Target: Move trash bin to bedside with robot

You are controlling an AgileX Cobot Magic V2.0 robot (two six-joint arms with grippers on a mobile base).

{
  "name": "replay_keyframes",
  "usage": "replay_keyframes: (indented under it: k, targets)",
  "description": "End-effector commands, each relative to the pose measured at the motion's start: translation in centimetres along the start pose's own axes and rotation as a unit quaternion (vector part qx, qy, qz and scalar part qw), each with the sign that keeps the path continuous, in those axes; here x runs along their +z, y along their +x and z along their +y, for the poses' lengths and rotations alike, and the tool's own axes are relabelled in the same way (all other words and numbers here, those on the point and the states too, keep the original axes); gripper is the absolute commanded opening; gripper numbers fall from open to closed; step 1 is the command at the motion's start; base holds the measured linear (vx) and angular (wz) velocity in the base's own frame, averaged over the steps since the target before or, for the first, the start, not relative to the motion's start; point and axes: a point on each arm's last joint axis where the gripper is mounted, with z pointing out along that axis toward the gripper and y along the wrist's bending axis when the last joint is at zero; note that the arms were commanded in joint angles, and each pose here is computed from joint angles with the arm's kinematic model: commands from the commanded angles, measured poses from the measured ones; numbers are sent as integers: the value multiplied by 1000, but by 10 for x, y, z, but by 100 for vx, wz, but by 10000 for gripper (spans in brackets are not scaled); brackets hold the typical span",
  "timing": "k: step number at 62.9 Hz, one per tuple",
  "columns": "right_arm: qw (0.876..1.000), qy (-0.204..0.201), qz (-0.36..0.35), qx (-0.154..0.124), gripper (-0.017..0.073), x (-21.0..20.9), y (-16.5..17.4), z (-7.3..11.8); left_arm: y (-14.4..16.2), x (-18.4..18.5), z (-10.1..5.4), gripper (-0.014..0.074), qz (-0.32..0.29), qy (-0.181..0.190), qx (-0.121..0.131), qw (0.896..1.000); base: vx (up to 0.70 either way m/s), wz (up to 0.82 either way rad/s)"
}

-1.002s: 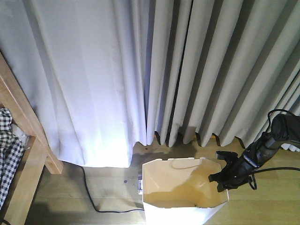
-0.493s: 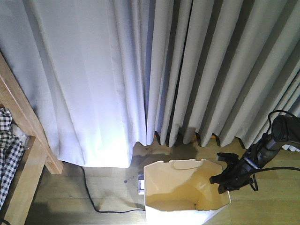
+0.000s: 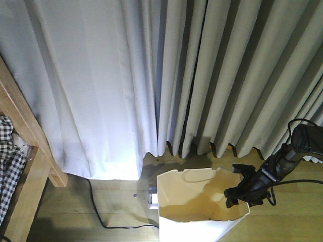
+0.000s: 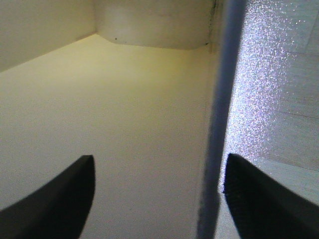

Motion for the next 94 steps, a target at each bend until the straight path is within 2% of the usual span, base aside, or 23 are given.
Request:
replay_keyframes:
  k: [1,7,11,23,26,30,32,37,40,43,51,61,68,73,77,89,90,94]
  targets:
    - [1000,-12,-19,7,565,-21,-15,4,-3,0,0,-6,-35,4,-12,999,0,0]
    - [999,-36,-1,7,564,-23,-12,7,-3,0,0,-6,-35,4,-12,999,0,0]
    - [999,-35,-3,1,564,-23,-12,5,-3,0,0,-6,-35,4,-12,999,0,0]
    - [998,24,-62,-17,564,-53,-32,-1,-3,0,0,-6,-35,4,-12,999,0,0]
    - [995,51,-90,-6,564,-69,-34,-2,-3,0,0,-6,-35,4,-12,999,0,0]
    - [983,110,-142,22,564,-90,-34,-4,-3,0,0,-6,-35,4,-12,999,0,0]
    - [981,122,-149,24,564,-99,-31,-1,-3,0,0,-6,-35,4,-12,999,0,0]
    - [975,155,-158,-16,564,-119,-23,7,-3,0,0,-6,-35,4,-12,999,0,0]
    - [974,160,-155,-46,564,-131,-18,14,-3,0,0,-6,-35,4,-12,999,0,0]
    - [974,158,-154,-59,564,-144,-13,20,-3,0,0,-6,-35,4,-12,999,0,0]
    - [973,148,-163,-63,564,-185,5,38,-3,0,0,-6,-35,4,-12,999,0,0]
    - [962,149,-218,-67,564,-252,27,64,-3,0,0,-6,-35,4,-12,999,0,0]
    - [951,138,-270,-55,564,-298,47,84,-3,0,0,-6,-35,4,-12,999,0,0]
    - [935,139,-320,-56,564,-334,65,99,-3,0,0,-6,-35,4,-12,999,0,0]
    - [918,148,-363,-65,564,-361,83,111,-3,0,0,-6,-35,4,-12,999,0,0]
    - [847,174,-494,-87,564,-426,146,143,-3,0,0,-6,-35,4,-12,999,0,0]
    - [835,176,-513,-88,564,-433,155,147,-3,0,0,-6,-35,4,-12,999,0,0]
    - [805,173,-560,-86,564,-450,175,157,-3,0,0,-6,-35,4,-12,999,0,0]
